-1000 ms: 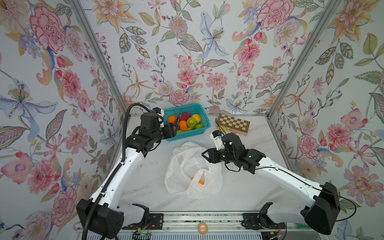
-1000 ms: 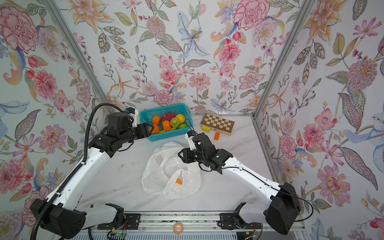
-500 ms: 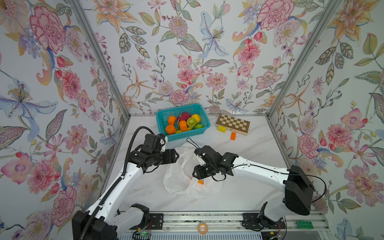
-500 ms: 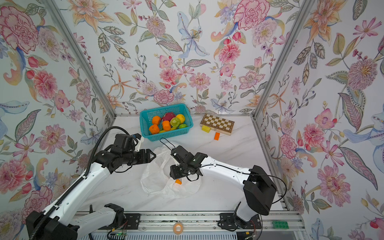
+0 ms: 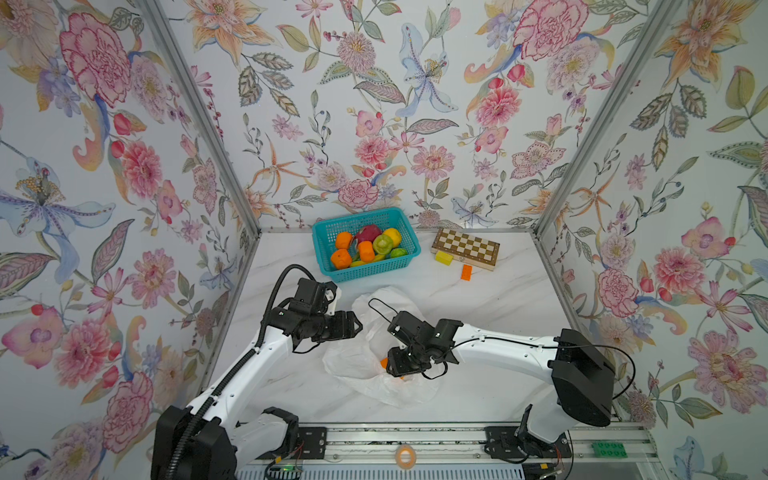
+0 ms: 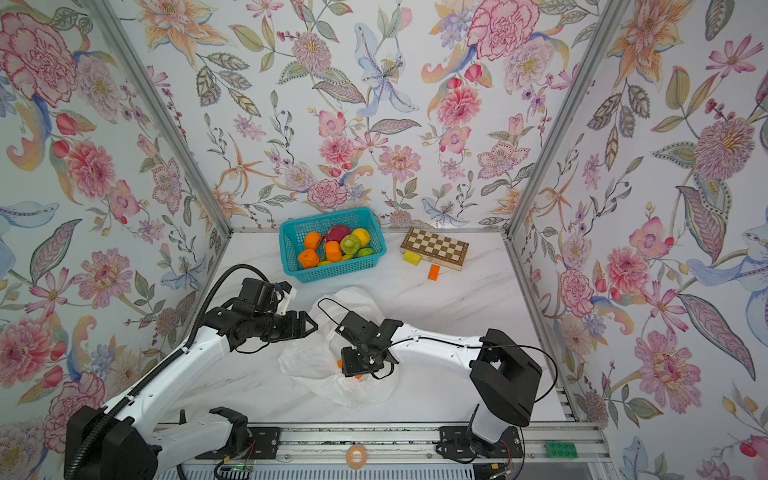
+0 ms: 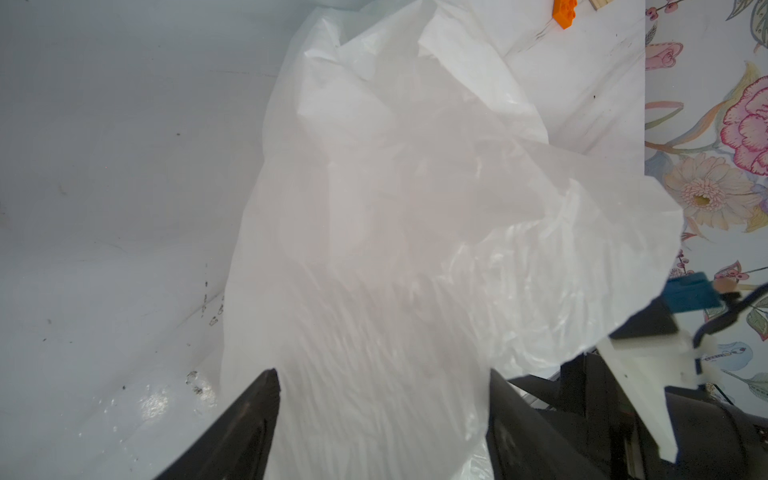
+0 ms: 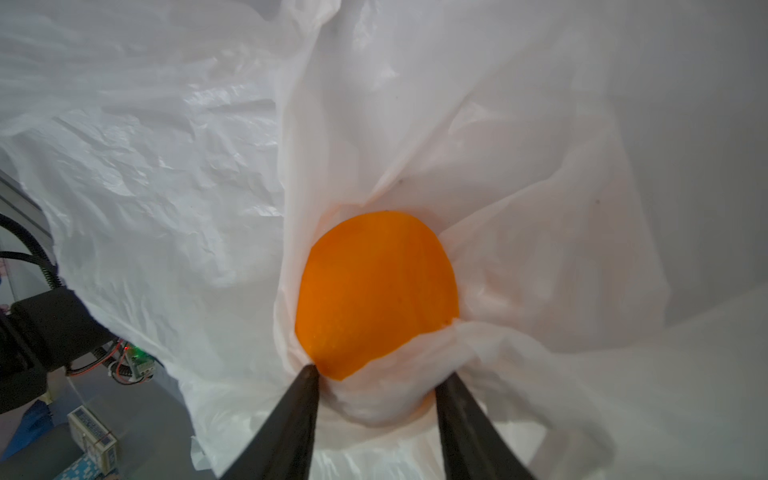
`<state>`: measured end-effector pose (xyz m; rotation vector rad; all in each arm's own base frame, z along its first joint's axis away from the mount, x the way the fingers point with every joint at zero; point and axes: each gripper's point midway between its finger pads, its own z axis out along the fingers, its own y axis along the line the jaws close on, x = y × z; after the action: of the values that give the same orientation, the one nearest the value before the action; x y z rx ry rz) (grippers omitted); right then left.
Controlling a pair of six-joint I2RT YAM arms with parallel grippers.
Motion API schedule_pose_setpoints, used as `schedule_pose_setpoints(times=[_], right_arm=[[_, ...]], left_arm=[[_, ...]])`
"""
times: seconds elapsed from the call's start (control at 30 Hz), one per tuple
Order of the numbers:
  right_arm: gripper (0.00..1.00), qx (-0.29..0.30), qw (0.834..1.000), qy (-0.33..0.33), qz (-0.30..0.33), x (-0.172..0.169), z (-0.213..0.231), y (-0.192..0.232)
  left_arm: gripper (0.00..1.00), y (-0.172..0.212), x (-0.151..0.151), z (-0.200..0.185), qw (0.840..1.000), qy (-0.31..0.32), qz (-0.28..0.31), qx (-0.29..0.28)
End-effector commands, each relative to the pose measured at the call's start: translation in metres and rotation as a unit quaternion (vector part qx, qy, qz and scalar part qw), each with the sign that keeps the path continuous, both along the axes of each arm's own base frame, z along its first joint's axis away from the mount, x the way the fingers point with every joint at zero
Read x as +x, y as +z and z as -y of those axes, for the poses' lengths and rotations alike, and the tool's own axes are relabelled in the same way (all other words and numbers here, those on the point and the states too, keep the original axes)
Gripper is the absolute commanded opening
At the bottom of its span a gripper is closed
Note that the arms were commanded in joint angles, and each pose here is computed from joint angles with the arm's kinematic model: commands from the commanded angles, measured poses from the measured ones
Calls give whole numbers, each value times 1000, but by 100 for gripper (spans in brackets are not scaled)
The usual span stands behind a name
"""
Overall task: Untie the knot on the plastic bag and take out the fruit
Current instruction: 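Move both grippers back to the bag and reach the right gripper inside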
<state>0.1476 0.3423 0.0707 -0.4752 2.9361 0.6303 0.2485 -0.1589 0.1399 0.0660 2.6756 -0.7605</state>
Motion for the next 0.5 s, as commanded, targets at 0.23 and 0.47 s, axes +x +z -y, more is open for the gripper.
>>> schedule_pose_setpoints(times=[0.23, 0.47], right_arm=[[47, -58, 994, -60, 74, 19, 10, -21], [50, -30, 979, -115, 168, 43, 9, 17]], left_arm=[[55, -1, 62, 26, 996, 4, 75, -38], [26, 26, 146, 70, 989, 3, 113, -96]])
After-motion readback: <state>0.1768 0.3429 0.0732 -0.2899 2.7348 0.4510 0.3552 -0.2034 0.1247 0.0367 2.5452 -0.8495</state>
